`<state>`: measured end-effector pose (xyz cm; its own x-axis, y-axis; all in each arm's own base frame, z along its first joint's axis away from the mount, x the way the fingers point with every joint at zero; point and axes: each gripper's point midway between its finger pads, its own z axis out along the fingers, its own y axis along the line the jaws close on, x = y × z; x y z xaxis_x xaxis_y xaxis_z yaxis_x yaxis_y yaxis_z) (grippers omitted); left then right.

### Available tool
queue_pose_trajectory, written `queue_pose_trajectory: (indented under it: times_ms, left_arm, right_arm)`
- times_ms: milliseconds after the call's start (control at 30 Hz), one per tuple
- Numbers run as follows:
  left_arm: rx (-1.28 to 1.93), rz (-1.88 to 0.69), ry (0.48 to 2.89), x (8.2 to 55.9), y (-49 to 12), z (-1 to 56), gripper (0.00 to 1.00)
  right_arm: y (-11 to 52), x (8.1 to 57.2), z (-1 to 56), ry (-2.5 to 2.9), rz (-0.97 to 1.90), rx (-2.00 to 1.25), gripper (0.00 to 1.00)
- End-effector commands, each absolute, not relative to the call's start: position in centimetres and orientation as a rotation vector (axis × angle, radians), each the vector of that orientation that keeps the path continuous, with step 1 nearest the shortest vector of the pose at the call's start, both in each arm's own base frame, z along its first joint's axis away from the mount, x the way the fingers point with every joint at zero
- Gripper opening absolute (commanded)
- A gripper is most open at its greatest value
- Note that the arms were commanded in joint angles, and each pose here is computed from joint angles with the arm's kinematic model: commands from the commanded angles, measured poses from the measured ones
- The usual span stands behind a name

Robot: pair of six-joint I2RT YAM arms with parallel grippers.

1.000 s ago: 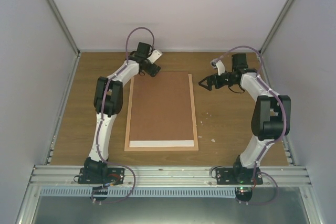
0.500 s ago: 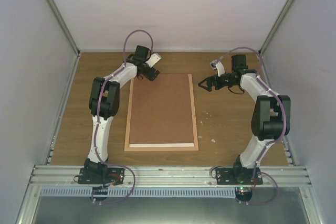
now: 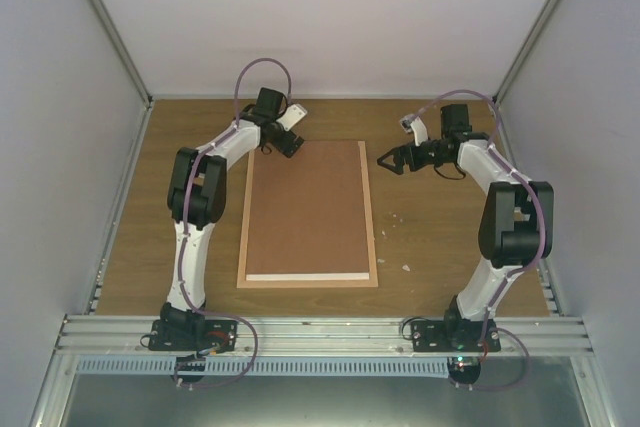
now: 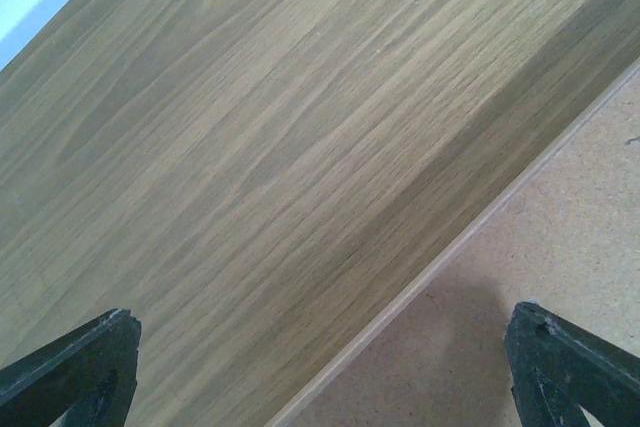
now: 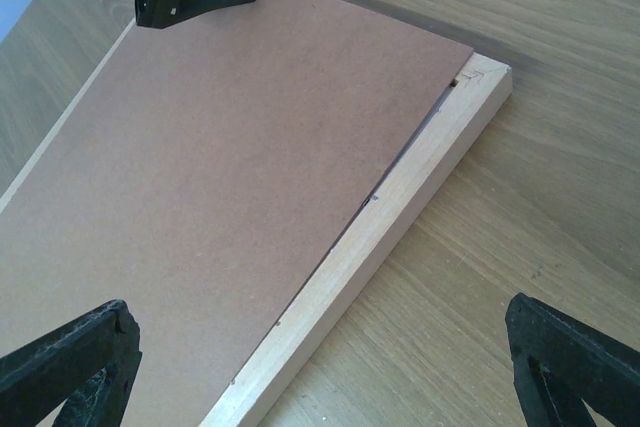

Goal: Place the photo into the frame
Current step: Adjust the photo frame item on the photo frame.

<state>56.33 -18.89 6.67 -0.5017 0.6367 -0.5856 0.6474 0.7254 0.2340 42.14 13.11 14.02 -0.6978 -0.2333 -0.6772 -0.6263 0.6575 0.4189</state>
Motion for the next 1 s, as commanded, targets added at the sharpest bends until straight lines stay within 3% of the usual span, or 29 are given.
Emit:
queue_pose_trajectory:
  times_ms: [0, 400, 967]
  left_arm:
    - [0.928, -0.056, 2.258, 57.1, -19.3, 8.6, 0.99]
    - [0.869, -0.023, 2.282, 60.8, -19.4, 6.6, 0.99]
    - [0.952, -0.105, 2.352, 56.1, -19.6, 4.7, 0.99]
  right_arm:
    - [13.1, 42.0, 14.1, 2.266, 0.896, -0.669, 1.0]
    - [13.2, 41.9, 14.0, 2.264, 0.907, -0.667, 1.0]
    - [13.2, 41.8, 13.4, 2.274, 0.919, -0.66, 1.0]
